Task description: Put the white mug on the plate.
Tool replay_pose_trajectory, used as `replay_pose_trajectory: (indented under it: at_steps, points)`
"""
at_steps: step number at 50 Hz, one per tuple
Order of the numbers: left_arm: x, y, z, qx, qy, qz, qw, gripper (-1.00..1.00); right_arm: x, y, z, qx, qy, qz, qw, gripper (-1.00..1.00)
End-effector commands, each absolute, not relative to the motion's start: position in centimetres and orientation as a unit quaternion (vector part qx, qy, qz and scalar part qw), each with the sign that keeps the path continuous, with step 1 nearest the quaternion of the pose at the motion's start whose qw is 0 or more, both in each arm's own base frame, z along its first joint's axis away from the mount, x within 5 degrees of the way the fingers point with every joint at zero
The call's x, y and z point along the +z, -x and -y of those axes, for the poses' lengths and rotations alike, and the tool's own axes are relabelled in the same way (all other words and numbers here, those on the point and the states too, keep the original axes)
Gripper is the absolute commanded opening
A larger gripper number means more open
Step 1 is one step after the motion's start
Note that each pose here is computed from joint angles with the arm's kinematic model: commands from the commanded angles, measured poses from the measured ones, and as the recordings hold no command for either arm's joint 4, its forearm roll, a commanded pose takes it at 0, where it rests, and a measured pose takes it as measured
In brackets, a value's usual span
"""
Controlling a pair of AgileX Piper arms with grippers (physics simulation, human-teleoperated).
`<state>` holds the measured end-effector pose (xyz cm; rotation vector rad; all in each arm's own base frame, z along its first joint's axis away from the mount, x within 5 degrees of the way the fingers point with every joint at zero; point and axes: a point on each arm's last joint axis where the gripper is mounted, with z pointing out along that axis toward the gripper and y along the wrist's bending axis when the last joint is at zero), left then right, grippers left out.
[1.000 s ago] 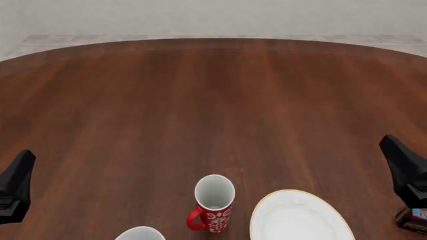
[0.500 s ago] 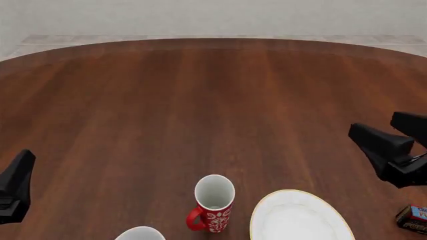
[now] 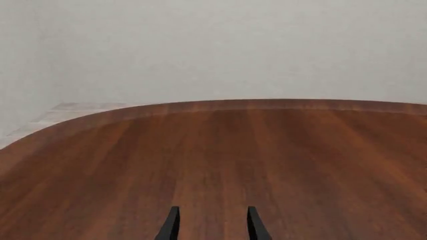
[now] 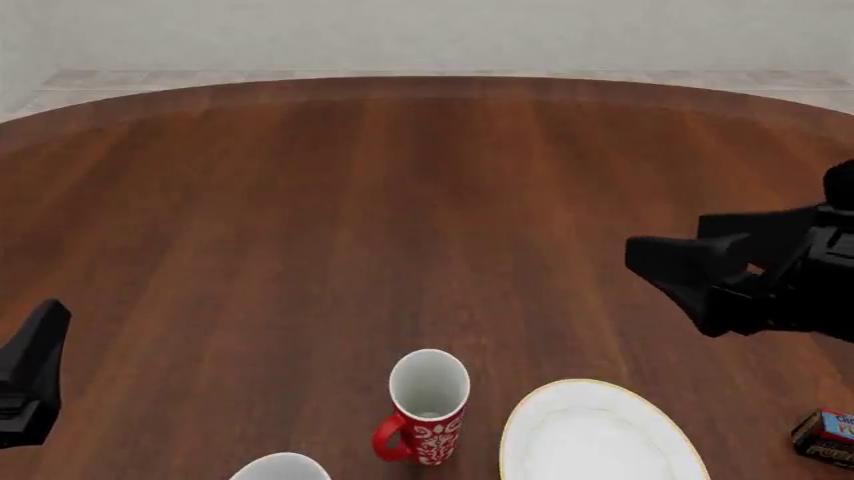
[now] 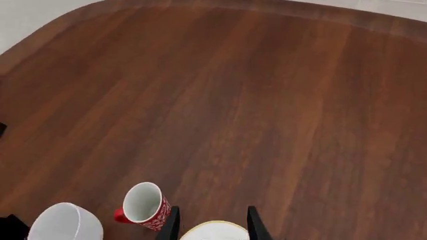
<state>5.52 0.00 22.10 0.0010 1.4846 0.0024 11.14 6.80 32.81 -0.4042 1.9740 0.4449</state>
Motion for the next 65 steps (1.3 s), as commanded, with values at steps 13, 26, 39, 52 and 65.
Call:
replay_pose_trajectory:
  at_steps: [13, 26, 39, 52, 65]
  points:
    - [21.8, -5.5, 0.0, 0.002, 0.001, -0.676, 0.737, 1.0, 33.3, -11.1, -9.8, 0.244, 0.188, -0.845, 0.437, 1.0]
    - [21.9, -5.5, 0.0, 0.002, 0.001, -0.676, 0.737, 1.0, 32.3, -10.6, -11.6, 0.273, 0.192, -0.859, 0.389, 1.0]
    - [21.9, -5.5, 0.0, 0.002, 0.001, -0.676, 0.737, 1.0, 31.4, -10.5, -13.2, 0.289, 0.191, -0.869, 0.355, 1.0]
    - [21.9, -5.5, 0.0, 0.002, 0.001, -0.676, 0.737, 1.0, 30.5, -10.2, -15.1, 0.302, 0.193, -0.878, 0.318, 1.0]
    - [22.0, -5.6, 0.0, 0.002, 0.001, -0.676, 0.737, 1.0, 29.0, -10.0, -17.5, 0.31, 0.201, -0.885, 0.285, 1.0]
